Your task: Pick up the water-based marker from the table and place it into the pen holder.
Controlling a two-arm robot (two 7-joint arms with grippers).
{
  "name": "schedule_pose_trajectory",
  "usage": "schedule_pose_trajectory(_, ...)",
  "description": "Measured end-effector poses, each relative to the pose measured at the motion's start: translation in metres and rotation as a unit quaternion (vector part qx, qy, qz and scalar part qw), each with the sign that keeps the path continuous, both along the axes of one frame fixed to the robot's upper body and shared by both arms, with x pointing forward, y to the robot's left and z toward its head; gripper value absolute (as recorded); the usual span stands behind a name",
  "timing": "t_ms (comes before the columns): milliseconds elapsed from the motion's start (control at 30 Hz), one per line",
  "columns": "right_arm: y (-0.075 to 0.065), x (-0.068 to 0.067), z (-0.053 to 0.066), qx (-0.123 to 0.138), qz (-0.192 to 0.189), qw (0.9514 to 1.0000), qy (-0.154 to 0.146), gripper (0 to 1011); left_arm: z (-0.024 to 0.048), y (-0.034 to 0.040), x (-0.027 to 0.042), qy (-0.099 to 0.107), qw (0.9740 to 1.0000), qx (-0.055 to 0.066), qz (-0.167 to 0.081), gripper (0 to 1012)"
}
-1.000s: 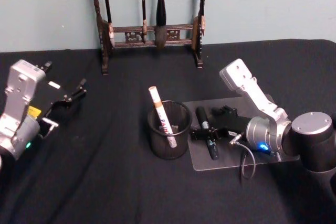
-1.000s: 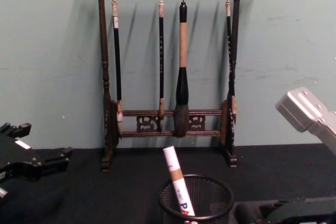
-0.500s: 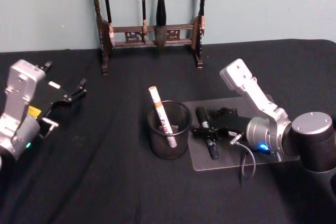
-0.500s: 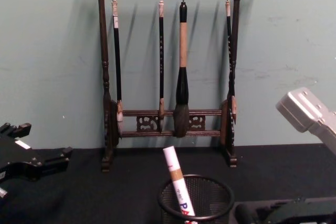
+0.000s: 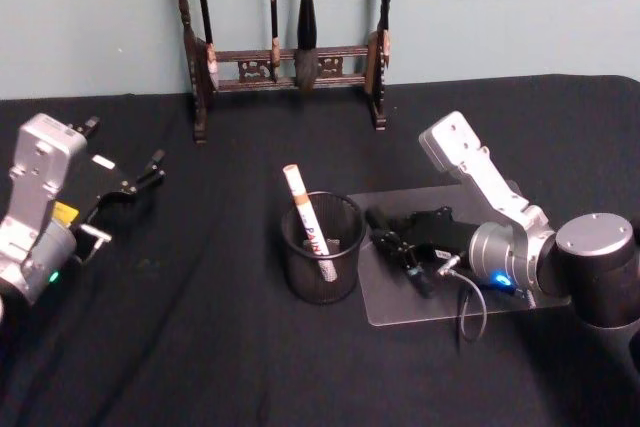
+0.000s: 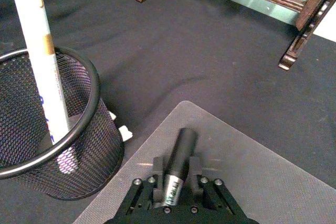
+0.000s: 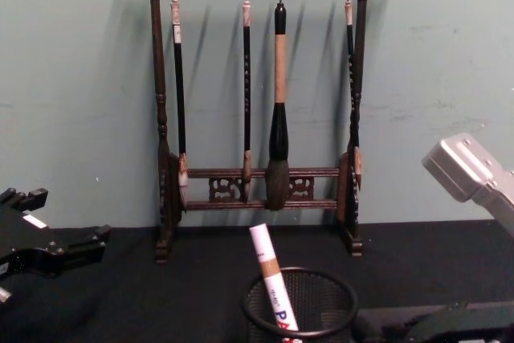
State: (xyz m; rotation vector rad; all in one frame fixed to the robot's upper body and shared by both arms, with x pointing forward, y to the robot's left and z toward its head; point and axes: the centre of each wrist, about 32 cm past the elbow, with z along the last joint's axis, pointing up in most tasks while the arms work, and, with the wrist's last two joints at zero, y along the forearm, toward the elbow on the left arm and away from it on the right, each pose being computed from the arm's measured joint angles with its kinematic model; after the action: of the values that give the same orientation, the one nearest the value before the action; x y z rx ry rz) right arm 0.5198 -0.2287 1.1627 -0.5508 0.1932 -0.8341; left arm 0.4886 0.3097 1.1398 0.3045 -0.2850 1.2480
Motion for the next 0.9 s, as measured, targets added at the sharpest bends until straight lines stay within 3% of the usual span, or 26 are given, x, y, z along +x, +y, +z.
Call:
schedule_pose_trajectory(33,0.0,0.0,0.0,0.0,0.0,1.0,0.0,285,0.0,0.0,0.0,0.0,1.0,0.0,0.0,1001)
schedule_pose_trajectory(133,0.0,0.0,0.0,0.0,0.0,1.0,0.0,233,0.0,0.0,0.0,0.0,1.0,0.0,0.0,1001)
schedule_pose_trajectory(567,0.0,0.0,0.0,0.001,0.0,1.0,0.0,230,0.0,0.0,0.0,0.0,1.0,0.0,0.0,1001)
schedule_pose_trajectory(900,-0.0039,-0.0014,0.0036,0.03,-0.006,0.9993,-0.023,230,0.0,0.0,0.0,0.0,1.0,0.0,0.0,1001)
